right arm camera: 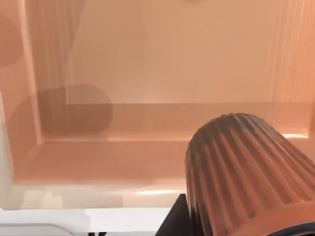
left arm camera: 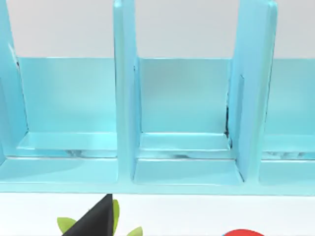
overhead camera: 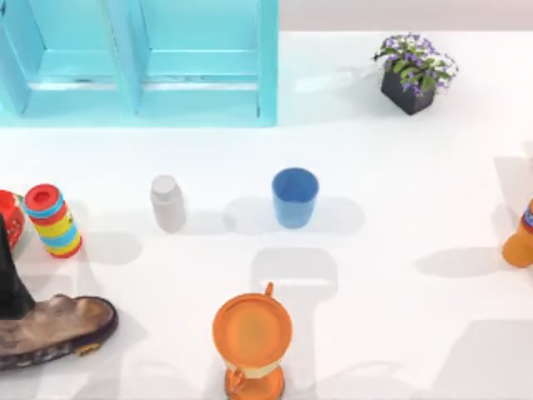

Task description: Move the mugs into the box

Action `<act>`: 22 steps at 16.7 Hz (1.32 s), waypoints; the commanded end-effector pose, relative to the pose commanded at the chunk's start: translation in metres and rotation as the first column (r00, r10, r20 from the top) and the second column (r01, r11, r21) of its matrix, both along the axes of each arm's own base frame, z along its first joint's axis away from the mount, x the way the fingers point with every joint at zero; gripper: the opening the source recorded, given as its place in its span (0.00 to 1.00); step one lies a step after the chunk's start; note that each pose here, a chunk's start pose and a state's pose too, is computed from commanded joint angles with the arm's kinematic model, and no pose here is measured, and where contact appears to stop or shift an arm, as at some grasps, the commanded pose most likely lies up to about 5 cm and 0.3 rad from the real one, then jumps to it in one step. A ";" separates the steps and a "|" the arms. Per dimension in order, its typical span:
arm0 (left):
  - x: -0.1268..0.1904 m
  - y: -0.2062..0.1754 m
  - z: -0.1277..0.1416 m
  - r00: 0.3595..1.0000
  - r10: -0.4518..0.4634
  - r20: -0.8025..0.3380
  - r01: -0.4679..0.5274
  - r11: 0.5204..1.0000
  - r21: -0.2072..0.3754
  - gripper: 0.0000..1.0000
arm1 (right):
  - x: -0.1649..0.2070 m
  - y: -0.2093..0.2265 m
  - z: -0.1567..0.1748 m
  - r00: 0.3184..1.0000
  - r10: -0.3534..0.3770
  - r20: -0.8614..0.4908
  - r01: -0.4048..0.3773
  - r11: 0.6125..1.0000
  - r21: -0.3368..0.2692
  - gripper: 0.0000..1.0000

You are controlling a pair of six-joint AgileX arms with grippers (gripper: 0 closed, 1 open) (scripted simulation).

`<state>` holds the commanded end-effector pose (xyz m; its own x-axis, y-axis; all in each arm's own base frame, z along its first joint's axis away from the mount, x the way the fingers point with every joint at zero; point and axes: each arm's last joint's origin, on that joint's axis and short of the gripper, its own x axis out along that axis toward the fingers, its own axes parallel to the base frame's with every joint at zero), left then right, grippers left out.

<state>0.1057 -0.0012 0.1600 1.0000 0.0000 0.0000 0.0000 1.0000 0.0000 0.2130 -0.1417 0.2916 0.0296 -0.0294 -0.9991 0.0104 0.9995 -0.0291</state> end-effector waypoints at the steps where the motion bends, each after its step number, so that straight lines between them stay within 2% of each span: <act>1: 0.000 0.000 0.000 1.000 0.000 0.000 0.000 1.000 0.000 1.00 | 0.000 0.000 0.000 1.000 0.000 0.000 0.000 1.000 0.000 0.00; 6: 0.000 0.000 0.000 1.000 0.000 0.000 0.000 1.000 0.000 1.00 | 0.002 0.000 -0.005 1.000 0.003 -0.003 -0.003 1.000 0.001 0.00; 12: 0.000 0.000 0.000 1.000 0.000 0.000 0.000 1.000 0.000 1.00 | 0.002 -0.001 -0.058 1.000 0.000 0.001 0.000 1.000 0.000 0.00; 17: 0.000 0.000 0.000 1.000 0.000 0.000 0.000 1.000 0.000 1.00 | 0.001 -0.001 -0.065 1.000 0.000 0.000 0.000 1.000 0.000 0.00; 22: 0.000 0.000 0.000 1.000 0.000 0.000 0.000 1.000 0.000 1.00 | 0.001 -0.001 -0.065 1.000 0.000 0.000 0.000 1.000 0.000 0.38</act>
